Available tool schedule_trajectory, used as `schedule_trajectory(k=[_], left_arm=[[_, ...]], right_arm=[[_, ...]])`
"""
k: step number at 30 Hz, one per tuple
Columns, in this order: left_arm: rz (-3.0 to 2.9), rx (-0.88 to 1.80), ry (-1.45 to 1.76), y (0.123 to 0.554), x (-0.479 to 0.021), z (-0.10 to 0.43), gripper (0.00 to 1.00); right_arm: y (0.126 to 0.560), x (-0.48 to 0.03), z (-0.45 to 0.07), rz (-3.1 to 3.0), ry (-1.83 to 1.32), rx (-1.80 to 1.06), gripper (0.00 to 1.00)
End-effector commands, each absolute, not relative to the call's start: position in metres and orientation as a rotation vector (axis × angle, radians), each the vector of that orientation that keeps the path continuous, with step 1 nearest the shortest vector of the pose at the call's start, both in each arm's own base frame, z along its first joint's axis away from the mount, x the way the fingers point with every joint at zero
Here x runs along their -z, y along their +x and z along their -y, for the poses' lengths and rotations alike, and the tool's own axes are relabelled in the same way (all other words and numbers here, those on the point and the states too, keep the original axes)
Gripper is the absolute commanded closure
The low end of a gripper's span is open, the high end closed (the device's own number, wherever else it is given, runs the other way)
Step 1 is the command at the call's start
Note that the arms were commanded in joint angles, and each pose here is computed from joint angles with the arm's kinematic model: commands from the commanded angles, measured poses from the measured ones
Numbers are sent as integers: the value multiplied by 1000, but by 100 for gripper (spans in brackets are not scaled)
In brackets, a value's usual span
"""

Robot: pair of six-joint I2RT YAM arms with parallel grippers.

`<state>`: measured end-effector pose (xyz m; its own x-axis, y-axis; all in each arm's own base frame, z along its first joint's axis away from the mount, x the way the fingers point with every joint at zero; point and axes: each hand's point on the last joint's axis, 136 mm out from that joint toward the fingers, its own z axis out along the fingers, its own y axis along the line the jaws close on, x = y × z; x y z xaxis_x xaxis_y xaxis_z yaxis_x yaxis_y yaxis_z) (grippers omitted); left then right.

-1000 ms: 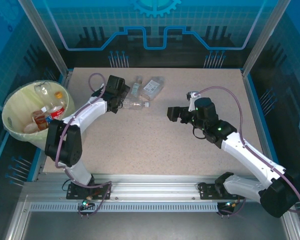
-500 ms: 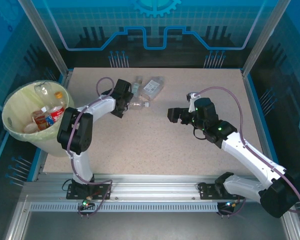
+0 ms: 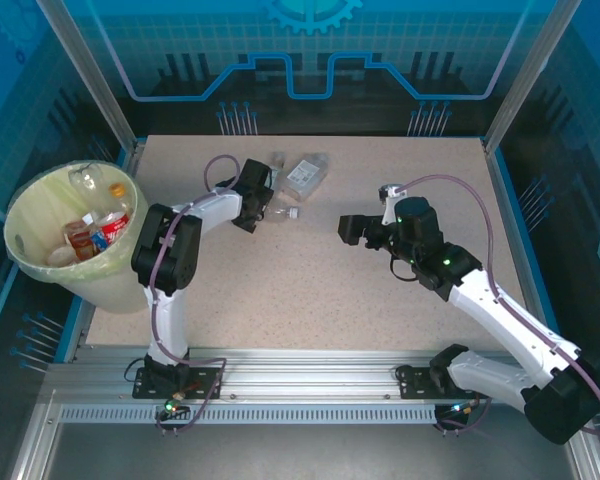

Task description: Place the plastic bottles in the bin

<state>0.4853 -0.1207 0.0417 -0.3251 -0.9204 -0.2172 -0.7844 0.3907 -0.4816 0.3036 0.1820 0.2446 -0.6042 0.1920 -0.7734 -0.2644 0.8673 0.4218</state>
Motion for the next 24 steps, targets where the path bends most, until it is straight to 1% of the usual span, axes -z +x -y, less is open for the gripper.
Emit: schedule_trajectory(k=[1, 3, 6, 8, 11, 15, 20, 24], left_arm=[[-2202, 399, -1357, 491, -40, 122, 18], [-2201, 414, -1283, 492, -42, 122, 21], [-2203, 454, -1164, 493, -51, 126, 30], [-2205, 467, -1109, 491, -55, 126, 37], [-2204, 466, -1028, 488, -61, 126, 44], [-2190, 473, -900, 484, -81, 125, 47], [-2149, 481, -737, 476, -123, 125, 50], [-2091, 481, -683, 463, -158, 118, 51]], right_arm=[[301, -239, -175, -2144, -19, -633, 0], [301, -240, -175, -2140, -18, -633, 0], [302, -241, -175, -2136, -16, -636, 0], [302, -241, -175, -2137, -13, -636, 0], [302, -239, -176, -2141, -12, -642, 0], [302, -238, -176, -2146, -9, -644, 0], [304, -239, -177, -2138, -5, -649, 0], [306, -239, -180, -2131, -10, -662, 0]])
